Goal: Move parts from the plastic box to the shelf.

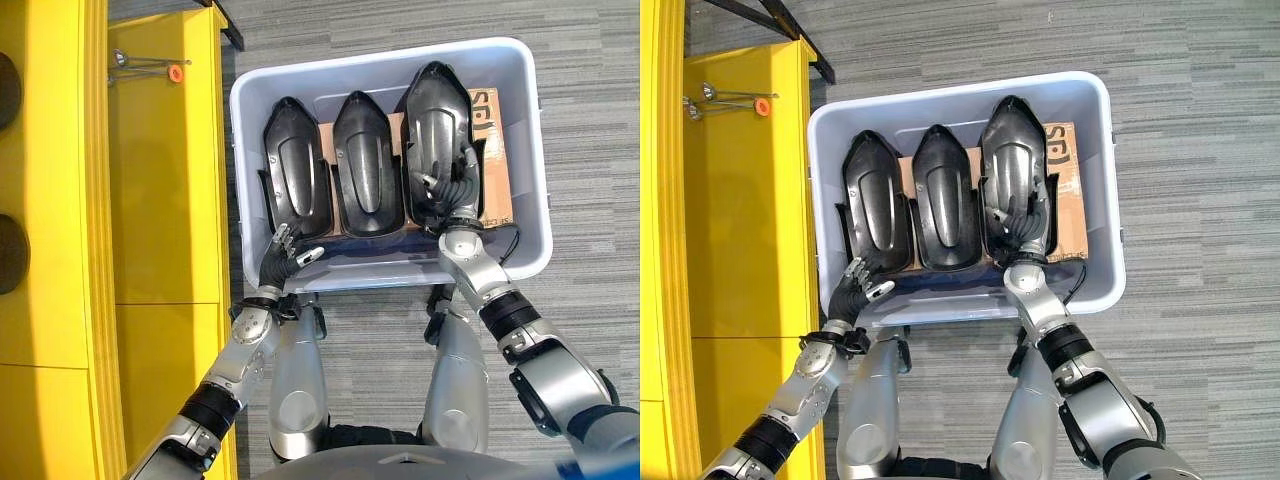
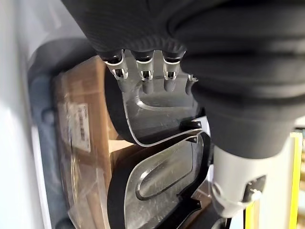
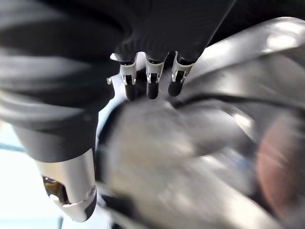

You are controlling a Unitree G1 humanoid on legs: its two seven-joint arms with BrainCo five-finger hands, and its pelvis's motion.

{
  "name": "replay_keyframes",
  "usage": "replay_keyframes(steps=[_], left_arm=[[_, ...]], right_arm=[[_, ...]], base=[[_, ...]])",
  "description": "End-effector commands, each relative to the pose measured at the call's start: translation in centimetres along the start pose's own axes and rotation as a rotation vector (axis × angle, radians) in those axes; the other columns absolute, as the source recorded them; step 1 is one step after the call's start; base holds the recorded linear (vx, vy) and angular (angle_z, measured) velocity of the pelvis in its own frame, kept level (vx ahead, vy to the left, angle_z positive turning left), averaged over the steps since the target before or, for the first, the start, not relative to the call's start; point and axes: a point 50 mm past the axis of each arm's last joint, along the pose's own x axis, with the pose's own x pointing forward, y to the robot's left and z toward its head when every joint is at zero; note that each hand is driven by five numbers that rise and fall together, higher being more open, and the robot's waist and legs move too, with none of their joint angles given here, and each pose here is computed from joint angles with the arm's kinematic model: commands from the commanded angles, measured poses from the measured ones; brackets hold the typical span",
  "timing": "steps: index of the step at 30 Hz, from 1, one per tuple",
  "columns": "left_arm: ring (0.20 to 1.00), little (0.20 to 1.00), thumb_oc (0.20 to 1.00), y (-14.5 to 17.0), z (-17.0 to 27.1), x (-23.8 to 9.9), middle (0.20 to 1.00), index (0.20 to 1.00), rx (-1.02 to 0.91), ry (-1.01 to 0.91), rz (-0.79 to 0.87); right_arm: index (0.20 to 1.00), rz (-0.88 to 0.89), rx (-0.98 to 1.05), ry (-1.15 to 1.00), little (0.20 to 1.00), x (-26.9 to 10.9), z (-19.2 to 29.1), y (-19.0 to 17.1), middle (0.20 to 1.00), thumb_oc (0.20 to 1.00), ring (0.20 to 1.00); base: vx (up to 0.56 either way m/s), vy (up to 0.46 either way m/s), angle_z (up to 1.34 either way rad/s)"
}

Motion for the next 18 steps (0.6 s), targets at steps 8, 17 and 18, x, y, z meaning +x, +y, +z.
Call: replay_keyframes(steps=[8, 17, 18], left_arm=[[1.0, 1.0, 1.0, -1.9, 0.3, -1.2, 1.0, 1.0, -0.068, -0.086, -0.048], [1.0, 1.0, 1.0, -0.9, 0.0, -1.5, 1.0, 1.0, -0.088, -0.082, -0.044], [1.0, 1.0, 1.0, -0.9, -0.1, -1.5, 1.0, 1.0, -0.09, -0.081, -0.047]], right_arm=[[1.0, -0.247, -0.087, -0.467, 1.0, 3.0, 6.0, -4.7, 1.0, 1.0, 1.0], [1.0, -0.178, -0.265, -0.392, 1.0, 2.8, 4.7, -4.2, 1.0, 1.0, 1.0], [1.0, -0.179, -0.275, -0.364, 1.0, 2.9, 4.3, -4.2, 1.0, 1.0, 1.0]], base=[[0.01, 0.058, 0.0], [0.0, 0.001, -0.02], [-0.01, -0.022, -0.04]])
